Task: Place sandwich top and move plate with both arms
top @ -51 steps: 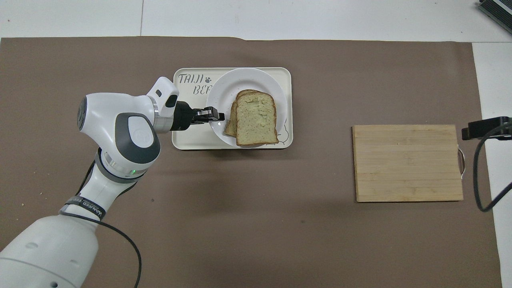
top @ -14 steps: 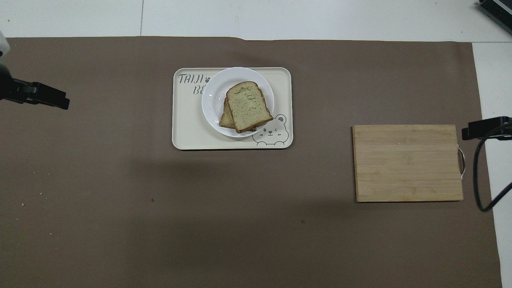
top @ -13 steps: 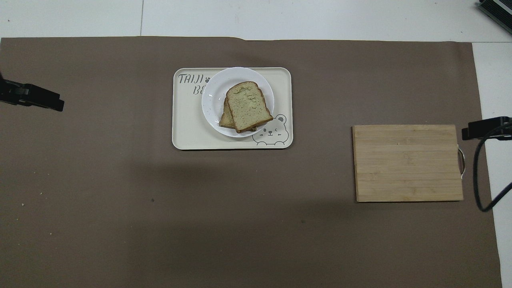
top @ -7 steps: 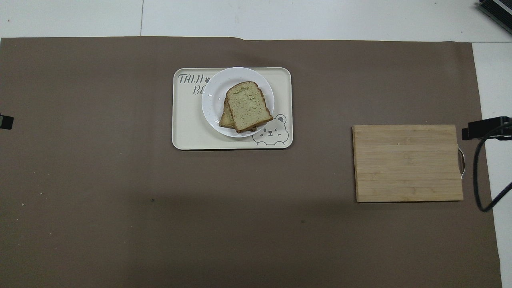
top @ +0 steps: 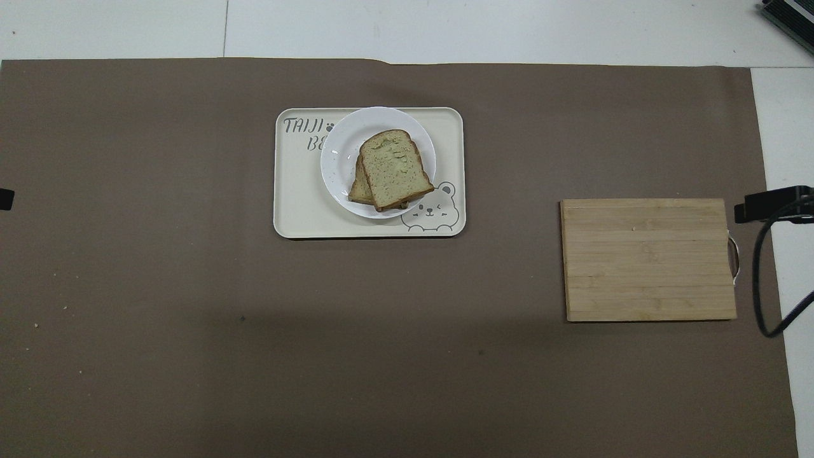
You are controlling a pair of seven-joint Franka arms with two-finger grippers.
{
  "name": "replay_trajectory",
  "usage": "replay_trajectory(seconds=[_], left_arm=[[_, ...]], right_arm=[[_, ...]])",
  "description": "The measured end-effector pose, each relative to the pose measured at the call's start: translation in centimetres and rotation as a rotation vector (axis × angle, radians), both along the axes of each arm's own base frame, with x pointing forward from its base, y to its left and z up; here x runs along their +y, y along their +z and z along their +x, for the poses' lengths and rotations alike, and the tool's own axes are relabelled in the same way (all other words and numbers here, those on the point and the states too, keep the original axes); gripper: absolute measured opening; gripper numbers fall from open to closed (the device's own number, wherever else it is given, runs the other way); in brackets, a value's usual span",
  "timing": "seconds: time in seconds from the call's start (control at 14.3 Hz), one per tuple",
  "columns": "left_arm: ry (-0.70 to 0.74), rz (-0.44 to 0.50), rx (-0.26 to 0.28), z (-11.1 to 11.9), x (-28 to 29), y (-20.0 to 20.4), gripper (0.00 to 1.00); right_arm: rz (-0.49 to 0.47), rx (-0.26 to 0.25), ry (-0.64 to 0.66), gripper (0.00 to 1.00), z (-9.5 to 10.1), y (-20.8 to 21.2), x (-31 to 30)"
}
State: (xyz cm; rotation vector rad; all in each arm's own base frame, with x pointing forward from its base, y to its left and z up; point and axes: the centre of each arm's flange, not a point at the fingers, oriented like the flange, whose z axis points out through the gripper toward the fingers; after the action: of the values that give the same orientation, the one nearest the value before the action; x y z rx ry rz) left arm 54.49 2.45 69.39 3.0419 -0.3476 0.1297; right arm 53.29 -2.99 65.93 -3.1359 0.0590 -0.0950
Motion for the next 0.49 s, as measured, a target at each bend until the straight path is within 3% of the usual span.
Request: replay_trajectory(seconds=[0.49], left_arm=[[-0.004, -0.003, 0.024, -0.26, -0.04, -0.21, 1.00]], right_arm=[[0.000, 0.000, 0.000, 1.00, 0.00, 0.00, 0.00]])
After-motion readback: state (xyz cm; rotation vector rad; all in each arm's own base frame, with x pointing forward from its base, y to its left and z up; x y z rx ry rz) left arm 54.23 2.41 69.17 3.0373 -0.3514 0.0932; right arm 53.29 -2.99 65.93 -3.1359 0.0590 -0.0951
